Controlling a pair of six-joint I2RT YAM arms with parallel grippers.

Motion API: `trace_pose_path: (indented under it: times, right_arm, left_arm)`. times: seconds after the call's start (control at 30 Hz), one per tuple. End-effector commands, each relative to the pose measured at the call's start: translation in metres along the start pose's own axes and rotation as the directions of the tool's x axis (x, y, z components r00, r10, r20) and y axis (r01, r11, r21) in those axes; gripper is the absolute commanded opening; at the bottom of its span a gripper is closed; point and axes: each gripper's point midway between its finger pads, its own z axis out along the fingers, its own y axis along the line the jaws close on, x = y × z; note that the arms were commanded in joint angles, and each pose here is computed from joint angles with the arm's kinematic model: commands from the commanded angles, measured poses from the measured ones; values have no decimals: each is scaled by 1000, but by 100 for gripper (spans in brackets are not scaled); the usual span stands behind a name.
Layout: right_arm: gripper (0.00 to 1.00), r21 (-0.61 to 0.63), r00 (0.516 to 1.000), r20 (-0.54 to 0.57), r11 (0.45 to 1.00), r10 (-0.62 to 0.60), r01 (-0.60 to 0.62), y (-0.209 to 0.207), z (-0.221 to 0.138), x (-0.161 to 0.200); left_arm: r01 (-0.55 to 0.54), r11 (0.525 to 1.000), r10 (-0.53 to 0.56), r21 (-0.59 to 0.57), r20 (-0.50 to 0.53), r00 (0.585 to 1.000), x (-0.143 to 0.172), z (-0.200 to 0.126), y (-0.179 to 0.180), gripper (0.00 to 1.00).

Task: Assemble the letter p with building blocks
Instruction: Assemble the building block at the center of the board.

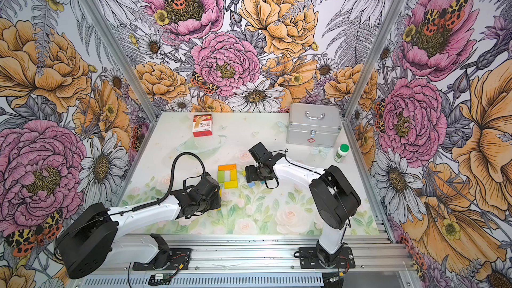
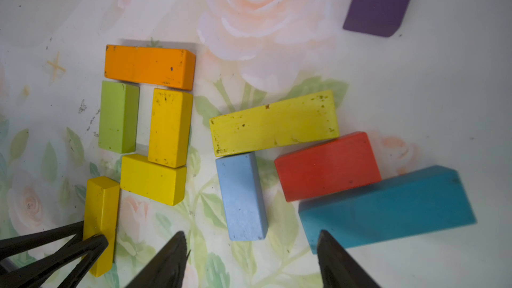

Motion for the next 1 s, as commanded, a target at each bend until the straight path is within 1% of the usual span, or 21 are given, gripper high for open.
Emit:
trace_pose_path:
  times: [0.0, 0.33, 0.73, 0.97]
  right_arm:
    - [75, -3, 999, 31, 1000, -9, 10, -2, -7, -10]
    - [75, 2, 1000, 24, 1000, 9, -9, -9, -4, -12]
    - [75, 5, 1000, 20, 1000, 20, -21, -12, -2, -12]
    - [75, 5, 1000, 11, 1000, 22, -22, -12, 0, -10]
  left_arm:
    - [17, 1000, -17, -18, 25, 1000, -8, 1, 4, 13]
    - [-6, 1000, 6, 2, 12, 1000, -21, 9, -5, 13]
    - [-8, 1000, 8, 6, -7, 1000, -22, 17, -8, 15]
    - [-7, 1000, 7, 5, -12, 1000, -22, 20, -8, 20]
